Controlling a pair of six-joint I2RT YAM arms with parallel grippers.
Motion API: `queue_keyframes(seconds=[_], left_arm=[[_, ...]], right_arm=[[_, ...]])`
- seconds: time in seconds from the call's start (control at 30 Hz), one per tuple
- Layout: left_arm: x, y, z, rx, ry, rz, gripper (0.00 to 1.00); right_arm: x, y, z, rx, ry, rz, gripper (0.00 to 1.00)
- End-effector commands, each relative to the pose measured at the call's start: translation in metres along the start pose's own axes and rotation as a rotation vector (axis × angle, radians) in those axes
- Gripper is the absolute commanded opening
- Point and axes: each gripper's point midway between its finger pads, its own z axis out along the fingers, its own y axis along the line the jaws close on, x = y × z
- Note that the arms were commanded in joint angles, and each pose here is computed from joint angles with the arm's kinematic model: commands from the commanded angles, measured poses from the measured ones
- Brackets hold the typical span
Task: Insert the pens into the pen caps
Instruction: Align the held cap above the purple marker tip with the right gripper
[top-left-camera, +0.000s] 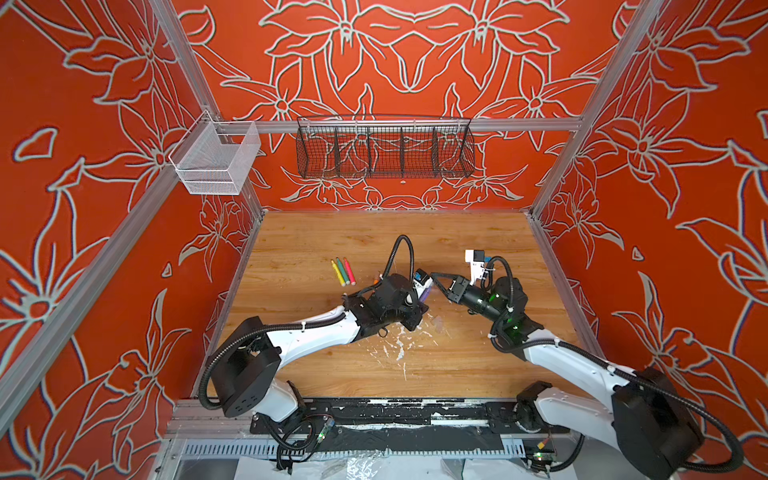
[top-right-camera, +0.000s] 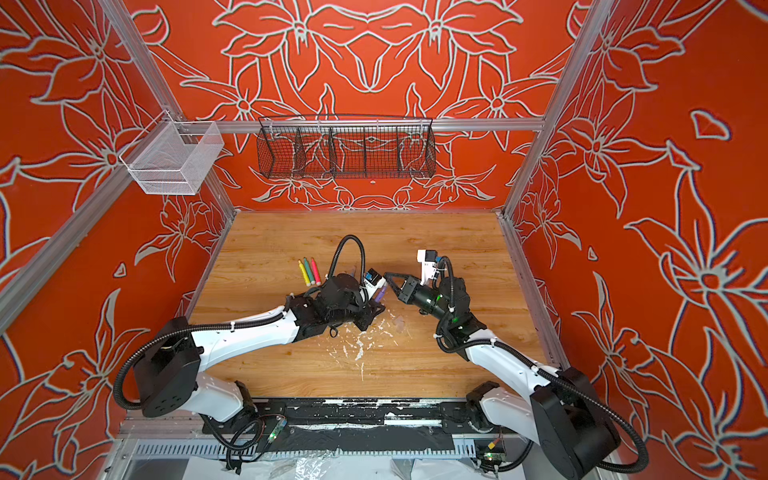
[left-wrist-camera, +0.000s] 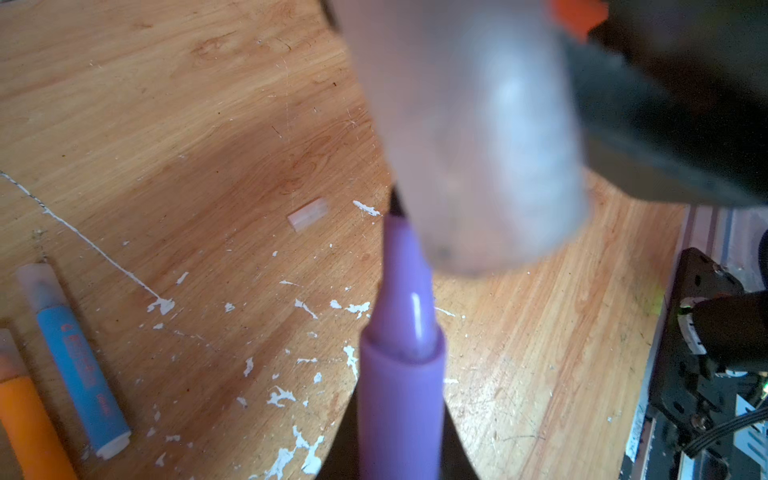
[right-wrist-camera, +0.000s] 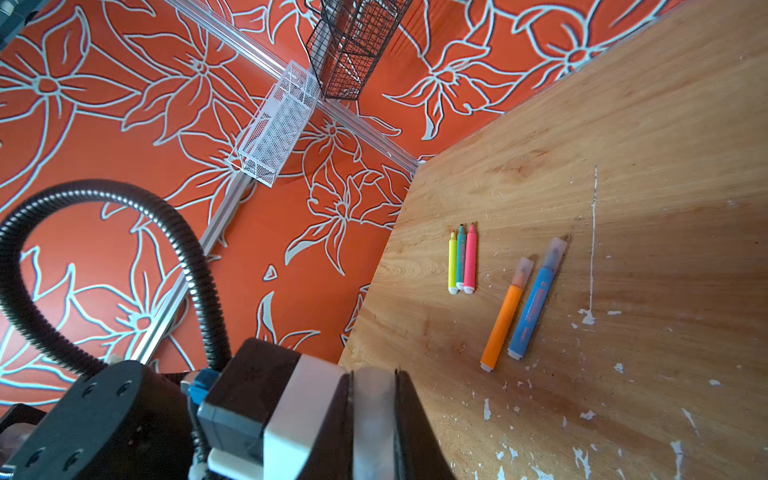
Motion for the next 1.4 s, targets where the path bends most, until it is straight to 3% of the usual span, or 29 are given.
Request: queue_keyframes(seconds=[0.0, 0.53, 1.37], left_arm=[[-0.005, -0.001, -0.002, -0.009, -0.009, 0.008, 0.00], [-0.008, -0.009, -0.008, 0.029, -0.028, 0.017, 0.00], [-0.008, -0.009, -0.009, 0.029, -0.033, 0.013, 0.00]], right_arm=[[-0.002, 0.005, 0.004, -0.017, -0.009, -0.018, 0.06], [-0.017, 0.001, -0.018, 0.076, -0.115, -0.061, 0.06], [-0.005, -0.003, -0.001, 0.065, -0.043, -0.065, 0.06]])
